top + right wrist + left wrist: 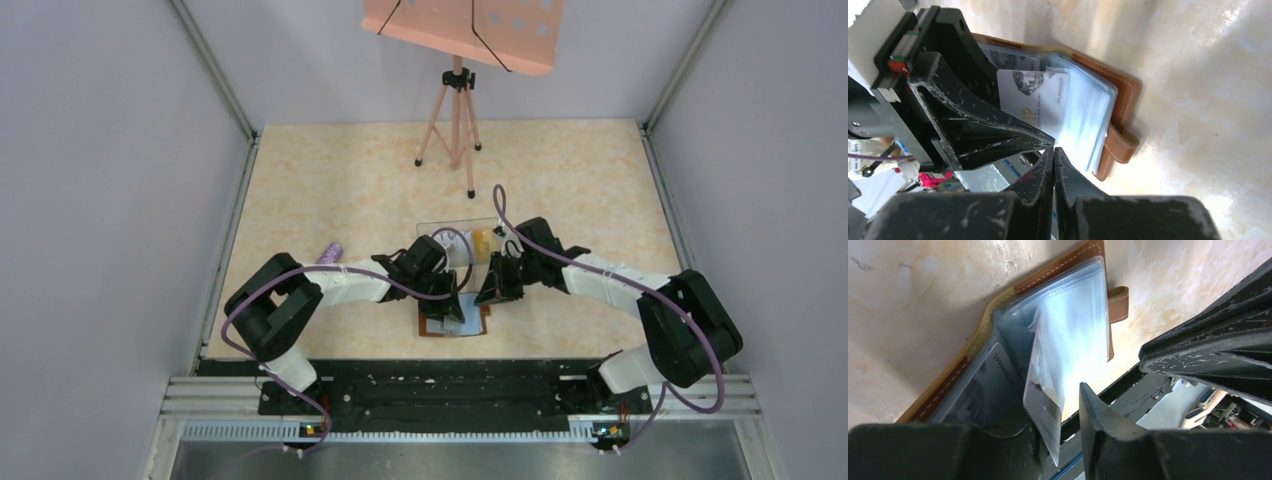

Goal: Put the credit cards into the card holder
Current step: Insert the credit card into the card holder.

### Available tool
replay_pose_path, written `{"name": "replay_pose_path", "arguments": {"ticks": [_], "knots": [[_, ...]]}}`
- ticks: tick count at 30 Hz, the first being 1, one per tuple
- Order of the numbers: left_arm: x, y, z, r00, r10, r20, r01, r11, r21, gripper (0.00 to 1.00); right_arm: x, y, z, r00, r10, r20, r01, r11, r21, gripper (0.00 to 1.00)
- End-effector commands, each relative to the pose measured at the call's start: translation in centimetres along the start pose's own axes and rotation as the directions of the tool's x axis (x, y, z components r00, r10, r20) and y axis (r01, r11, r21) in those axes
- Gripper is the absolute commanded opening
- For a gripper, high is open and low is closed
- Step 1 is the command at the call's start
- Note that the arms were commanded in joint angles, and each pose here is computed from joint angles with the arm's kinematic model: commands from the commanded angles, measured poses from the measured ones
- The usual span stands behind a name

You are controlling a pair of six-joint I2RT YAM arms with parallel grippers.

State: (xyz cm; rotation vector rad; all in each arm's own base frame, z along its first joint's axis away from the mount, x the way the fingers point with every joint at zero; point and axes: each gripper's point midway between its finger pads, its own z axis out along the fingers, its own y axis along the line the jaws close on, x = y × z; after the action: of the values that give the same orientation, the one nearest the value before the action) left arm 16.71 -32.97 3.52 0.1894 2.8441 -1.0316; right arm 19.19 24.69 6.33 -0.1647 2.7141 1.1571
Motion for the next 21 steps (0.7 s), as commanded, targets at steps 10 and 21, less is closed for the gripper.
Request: {"name": "replay_pose_path", "arguments": {"ticks": [10,21], "knots": [[-0.4,-1.1,-0.2,0.999,0.044,0.001,-0.044,0.999,0.028,0.28,-1.7,2.2,3.9,0.999,-0.009,-0.031,0.004,0.988,-0.154,0.00],[-0.7,-0.9,-1.3,0.996,0.083,-0.008,-0.084,0.995,-0.054,0.41,1.2,-0.6,6.4,0.995,0.007,-0.103,-0.010,1.000,-0.027,0.00]]}}
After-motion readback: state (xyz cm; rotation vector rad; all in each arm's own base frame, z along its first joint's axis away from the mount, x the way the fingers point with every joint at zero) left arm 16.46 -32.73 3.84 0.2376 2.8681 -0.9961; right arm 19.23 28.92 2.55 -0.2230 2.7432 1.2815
